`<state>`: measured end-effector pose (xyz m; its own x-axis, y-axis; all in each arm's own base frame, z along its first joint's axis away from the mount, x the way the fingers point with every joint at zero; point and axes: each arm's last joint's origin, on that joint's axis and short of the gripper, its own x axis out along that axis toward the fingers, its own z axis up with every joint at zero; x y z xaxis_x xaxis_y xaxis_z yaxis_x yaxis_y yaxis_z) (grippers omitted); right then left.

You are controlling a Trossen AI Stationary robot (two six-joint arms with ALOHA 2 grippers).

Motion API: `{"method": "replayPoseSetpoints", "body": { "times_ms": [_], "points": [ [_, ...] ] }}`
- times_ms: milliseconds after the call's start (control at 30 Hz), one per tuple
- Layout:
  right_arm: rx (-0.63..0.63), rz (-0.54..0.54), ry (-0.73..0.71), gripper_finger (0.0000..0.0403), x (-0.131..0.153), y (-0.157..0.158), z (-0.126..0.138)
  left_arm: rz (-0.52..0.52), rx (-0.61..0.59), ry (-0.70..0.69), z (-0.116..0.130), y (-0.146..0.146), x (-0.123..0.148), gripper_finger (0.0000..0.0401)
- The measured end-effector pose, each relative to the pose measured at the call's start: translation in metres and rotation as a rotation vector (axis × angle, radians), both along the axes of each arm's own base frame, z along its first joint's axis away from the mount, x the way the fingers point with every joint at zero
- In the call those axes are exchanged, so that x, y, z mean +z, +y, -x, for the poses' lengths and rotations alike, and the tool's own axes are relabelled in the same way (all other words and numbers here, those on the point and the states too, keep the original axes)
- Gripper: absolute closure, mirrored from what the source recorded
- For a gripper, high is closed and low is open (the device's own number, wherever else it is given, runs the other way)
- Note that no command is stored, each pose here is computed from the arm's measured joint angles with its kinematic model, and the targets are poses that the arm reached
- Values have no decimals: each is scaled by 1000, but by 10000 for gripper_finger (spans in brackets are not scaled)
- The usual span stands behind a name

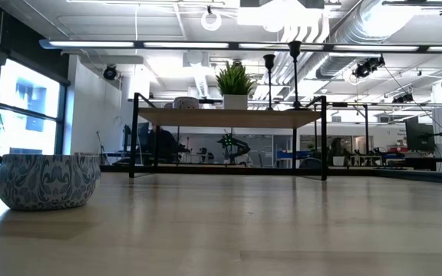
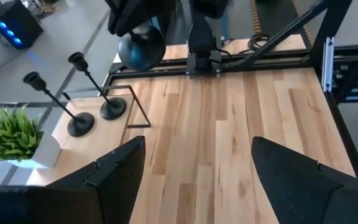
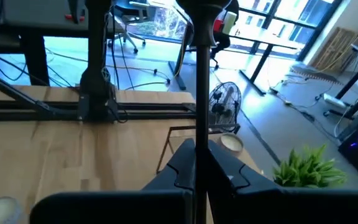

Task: Pick & Place candle stick holders
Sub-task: Put the black candle holder on the shelf

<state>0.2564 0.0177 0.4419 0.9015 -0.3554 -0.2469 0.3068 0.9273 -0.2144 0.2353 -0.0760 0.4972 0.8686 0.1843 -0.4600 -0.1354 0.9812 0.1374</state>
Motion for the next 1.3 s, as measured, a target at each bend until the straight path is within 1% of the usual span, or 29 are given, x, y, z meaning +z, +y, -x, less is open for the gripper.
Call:
{"method": "replayPoseSetpoints", "body": {
  "times_ms": [100, 333, 433, 500, 667, 767, 867, 967, 1033, 1133, 1300],
  "points": [
    [-8, 25, 6, 396, 0, -1, 1, 4, 20, -1, -1, 6, 0, 112],
    [4, 71, -15, 396, 5, -1, 0, 55, -12, 16, -3, 24, -2, 112],
    [8, 82, -37, 396, 7, -1, -1, 84, -33, 30, -8, 35, -12, 112],
    [17, 79, -56, 396, 9, -1, -1, 128, -61, 16, -9, 45, -19, 112],
    [42, 65, -107, 396, 15, -3, 2, 222, -136, -62, -6, 65, -45, 112],
    [19, 48, -112, 396, 15, -8, 1, 260, -167, -119, 1, 75, -64, 112],
    [-5, 10, -125, 396, 13, -16, -3, 305, -164, -169, 12, 83, -82, 112],
    [33, -66, -192, 396, 13, -23, -16, 340, -155, -212, 25, 87, -94, 112],
    [62, -70, -225, 396, 12, -25, -26, 353, -162, -228, 35, 87, -98, 112],
    [50, -55, -220, 396, 4, -27, -41, 345, -170, -266, 47, 86, -99, 112],
    [-1, -40, -147, 396, -19, -34, -68, 304, -191, -317, 62, 85, -91, 112]
  ]
}}
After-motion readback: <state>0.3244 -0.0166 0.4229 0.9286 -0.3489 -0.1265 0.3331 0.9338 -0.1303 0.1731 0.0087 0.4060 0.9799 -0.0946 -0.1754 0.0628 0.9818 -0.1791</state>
